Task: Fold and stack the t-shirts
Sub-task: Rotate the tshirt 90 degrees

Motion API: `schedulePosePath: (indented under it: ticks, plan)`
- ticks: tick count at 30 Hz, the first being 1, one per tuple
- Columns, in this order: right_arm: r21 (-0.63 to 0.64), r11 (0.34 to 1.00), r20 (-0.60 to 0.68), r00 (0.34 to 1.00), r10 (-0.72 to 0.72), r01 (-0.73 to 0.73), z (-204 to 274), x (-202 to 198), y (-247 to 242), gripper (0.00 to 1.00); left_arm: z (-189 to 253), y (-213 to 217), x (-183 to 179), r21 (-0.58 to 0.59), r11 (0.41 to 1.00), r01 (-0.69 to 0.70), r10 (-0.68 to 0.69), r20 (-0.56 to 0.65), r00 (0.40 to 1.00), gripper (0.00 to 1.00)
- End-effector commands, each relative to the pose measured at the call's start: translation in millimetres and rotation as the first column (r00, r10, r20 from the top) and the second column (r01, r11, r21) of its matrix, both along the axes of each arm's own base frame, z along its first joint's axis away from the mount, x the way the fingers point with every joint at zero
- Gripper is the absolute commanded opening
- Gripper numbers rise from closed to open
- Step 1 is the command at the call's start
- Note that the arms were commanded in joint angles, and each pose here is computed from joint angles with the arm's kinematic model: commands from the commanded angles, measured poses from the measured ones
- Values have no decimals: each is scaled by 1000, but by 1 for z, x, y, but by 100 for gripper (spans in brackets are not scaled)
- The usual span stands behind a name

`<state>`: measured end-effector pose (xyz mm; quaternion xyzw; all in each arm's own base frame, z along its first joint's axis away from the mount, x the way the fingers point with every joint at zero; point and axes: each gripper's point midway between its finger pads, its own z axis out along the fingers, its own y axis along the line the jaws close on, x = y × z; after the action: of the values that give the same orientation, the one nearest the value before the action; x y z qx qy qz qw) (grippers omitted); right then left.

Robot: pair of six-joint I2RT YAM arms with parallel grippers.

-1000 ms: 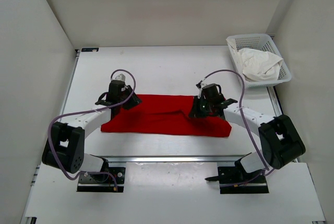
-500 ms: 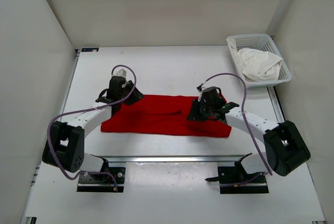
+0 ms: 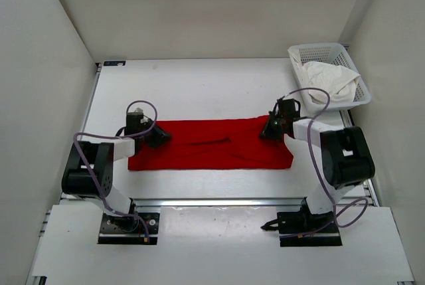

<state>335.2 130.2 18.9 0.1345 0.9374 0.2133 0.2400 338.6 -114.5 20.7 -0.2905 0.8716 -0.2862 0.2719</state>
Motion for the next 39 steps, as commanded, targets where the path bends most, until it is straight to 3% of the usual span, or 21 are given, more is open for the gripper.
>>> schedulePosePath:
  ticks: [1,4,5,10,11,12,13,14,15,17,21,23,25,27,28,30,34,39]
  plan:
    - [-50,999,4,1000,-17,17,-3,37,-6,0,0,18,-12,-84,993,-84,83,-7,996,36]
    - [-33,999,-47,998,40,-42,-13,65,16,0,22,23,-14,-98,991,-90,95,52,994,37]
    - [-24,998,14,998,58,-58,7,93,26,0,28,25,-12,-81,993,-81,87,76,993,38]
    - [28,976,28,977,213,-214,16,206,93,0,77,12,-15,50,999,-7,-4,215,977,43]
    - [38,971,-84,968,238,-235,-24,200,98,0,84,7,-18,61,998,11,-24,223,975,43]
    - [50,967,101,965,243,-249,37,247,114,0,82,6,-24,87,996,32,-50,207,977,43]
    - [119,956,124,960,252,-266,37,257,125,0,88,6,-22,110,993,39,-64,229,971,43]
    - [178,951,237,949,207,-252,87,274,118,0,90,0,-27,117,991,62,-87,226,970,43]
    - [223,940,157,961,228,-259,60,256,120,0,89,-1,-29,135,988,78,-107,224,969,44]
    - [128,952,278,931,236,-280,114,256,108,0,88,-13,-36,154,980,124,-156,214,964,44]
    - [-62,954,406,866,292,-293,208,235,94,0,84,-26,-37,156,975,158,-190,212,959,44]
    - [-117,954,420,857,299,-276,224,222,88,1,85,-31,-36,152,972,179,-209,214,954,43]
    - [-170,953,387,872,299,-252,216,208,80,2,85,-35,-35,151,970,189,-219,215,952,43]
    - [-199,952,307,907,287,-234,177,189,72,1,92,-39,-32,152,968,201,-233,235,944,43]
    - [-185,955,350,893,283,-230,190,187,73,0,94,-42,-33,163,962,219,-253,234,939,42]
    - [-147,962,270,926,262,-229,138,156,69,0,94,-45,-34,185,952,243,-283,229,932,39]
    - [-104,977,323,923,210,-186,130,121,53,0,99,-60,-39,254,910,327,-383,213,899,40]
    - [-98,986,205,967,149,-132,78,91,15,0,93,-84,-52,255,875,412,-463,192,865,40]
